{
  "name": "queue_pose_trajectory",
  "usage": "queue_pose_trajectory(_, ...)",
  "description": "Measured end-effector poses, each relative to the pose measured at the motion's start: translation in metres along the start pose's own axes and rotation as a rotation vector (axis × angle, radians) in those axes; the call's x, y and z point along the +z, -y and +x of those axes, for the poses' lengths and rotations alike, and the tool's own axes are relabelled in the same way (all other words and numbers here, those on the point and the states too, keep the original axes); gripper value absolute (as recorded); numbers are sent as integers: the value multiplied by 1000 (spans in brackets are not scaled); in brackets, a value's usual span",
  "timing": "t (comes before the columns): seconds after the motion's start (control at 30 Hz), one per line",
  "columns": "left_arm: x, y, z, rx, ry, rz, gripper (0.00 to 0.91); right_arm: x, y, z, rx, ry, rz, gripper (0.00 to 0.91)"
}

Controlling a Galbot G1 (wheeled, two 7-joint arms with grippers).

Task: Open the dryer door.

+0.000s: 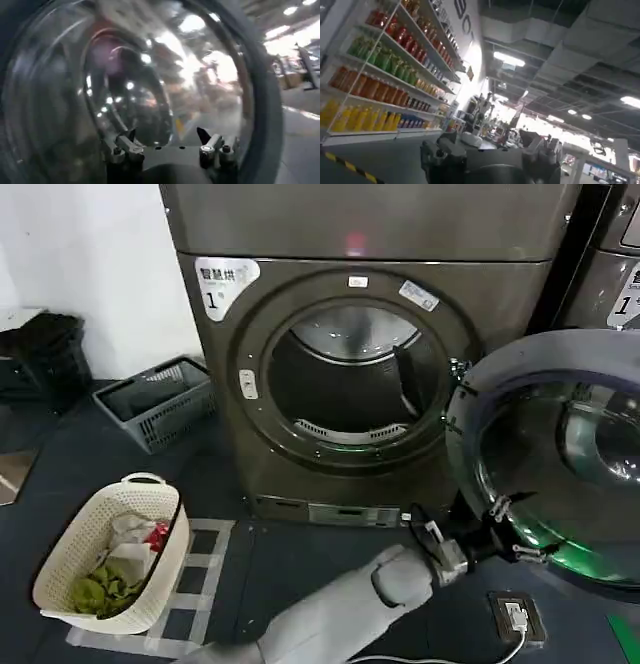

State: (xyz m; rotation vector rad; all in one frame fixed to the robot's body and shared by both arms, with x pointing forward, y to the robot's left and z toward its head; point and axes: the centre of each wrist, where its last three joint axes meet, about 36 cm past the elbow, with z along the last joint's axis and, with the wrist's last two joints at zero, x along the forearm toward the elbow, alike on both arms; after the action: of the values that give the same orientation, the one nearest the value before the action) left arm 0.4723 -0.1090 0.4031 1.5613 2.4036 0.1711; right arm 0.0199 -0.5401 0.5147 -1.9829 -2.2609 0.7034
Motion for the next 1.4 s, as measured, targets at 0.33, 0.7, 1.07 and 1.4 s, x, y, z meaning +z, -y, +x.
queue_pose_trajectory(0.33,-17,4,1,-28,-17,71,907,1,-3,3,-4,-2,2,907)
queue_pose_trajectory(0.7,-77,5,4,1,39,76,907,0,-4,-7,-22,3,7,907)
queue_pose_trajectory(1.07,-114,-34,119,-165,26,44,907,2,-3,-17,-21,1,21,907)
queue_pose_trajectory(1.4,-153,-53,269,-477,-149,4,907,7,-14,-33,-37,-6,8,907)
